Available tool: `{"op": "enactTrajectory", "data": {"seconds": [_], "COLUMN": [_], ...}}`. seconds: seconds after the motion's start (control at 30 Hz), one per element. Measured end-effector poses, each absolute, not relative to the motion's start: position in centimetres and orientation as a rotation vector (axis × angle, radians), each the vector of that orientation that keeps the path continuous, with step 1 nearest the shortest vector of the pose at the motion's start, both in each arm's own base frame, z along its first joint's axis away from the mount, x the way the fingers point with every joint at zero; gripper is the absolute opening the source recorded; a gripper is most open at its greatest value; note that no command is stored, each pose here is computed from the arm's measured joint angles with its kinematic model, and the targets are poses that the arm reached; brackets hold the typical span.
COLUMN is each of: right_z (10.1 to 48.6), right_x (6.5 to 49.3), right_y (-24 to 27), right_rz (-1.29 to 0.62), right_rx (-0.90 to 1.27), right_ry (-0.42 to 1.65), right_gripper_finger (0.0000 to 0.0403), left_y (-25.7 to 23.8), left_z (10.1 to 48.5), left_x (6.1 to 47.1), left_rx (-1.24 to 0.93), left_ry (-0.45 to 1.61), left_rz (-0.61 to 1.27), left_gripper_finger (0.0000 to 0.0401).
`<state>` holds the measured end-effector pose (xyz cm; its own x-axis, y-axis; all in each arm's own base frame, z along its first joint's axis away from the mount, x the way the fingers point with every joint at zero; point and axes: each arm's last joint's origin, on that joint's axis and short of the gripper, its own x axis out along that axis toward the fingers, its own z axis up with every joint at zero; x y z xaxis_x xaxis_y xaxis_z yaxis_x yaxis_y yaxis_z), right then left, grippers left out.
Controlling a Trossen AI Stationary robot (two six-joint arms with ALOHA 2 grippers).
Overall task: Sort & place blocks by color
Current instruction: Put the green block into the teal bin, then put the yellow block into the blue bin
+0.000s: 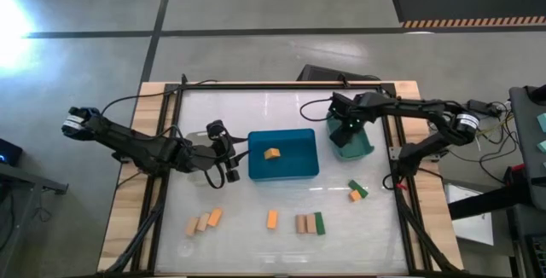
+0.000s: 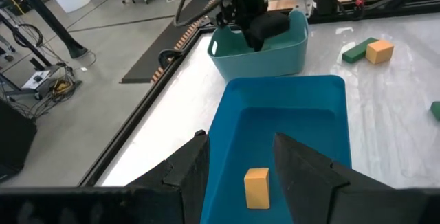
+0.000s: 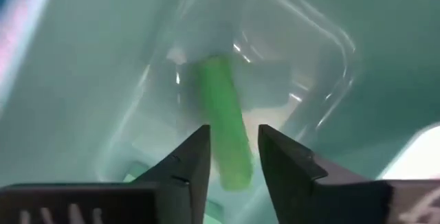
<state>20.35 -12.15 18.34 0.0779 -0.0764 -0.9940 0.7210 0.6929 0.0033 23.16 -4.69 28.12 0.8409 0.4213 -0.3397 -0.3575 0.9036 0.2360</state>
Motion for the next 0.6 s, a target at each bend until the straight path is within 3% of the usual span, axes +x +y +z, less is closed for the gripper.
{"op": "enactTrajectory", "data": {"seconds": [0.27,0.6], "right_z": [22.4,27.6], "right_x": [20.4,20.9], "right_y": [-11.5,-7.4], "right_rz": [-0.632,-0.473], "right_rx": [0.535,0.302], "right_ry": [1.197,0.721], "right_gripper_finger": [0.0144,0.0135], "left_y": [-5.1,-8.0], "left_z": [28.0,27.3], "left_x": [23.1,24.3], "left_rx": [-0.024,-0.394], "left_ry": [0.358,0.375], "left_rz": [0.433,0.348], "left_gripper_finger": [0.0145,0.0145]}}
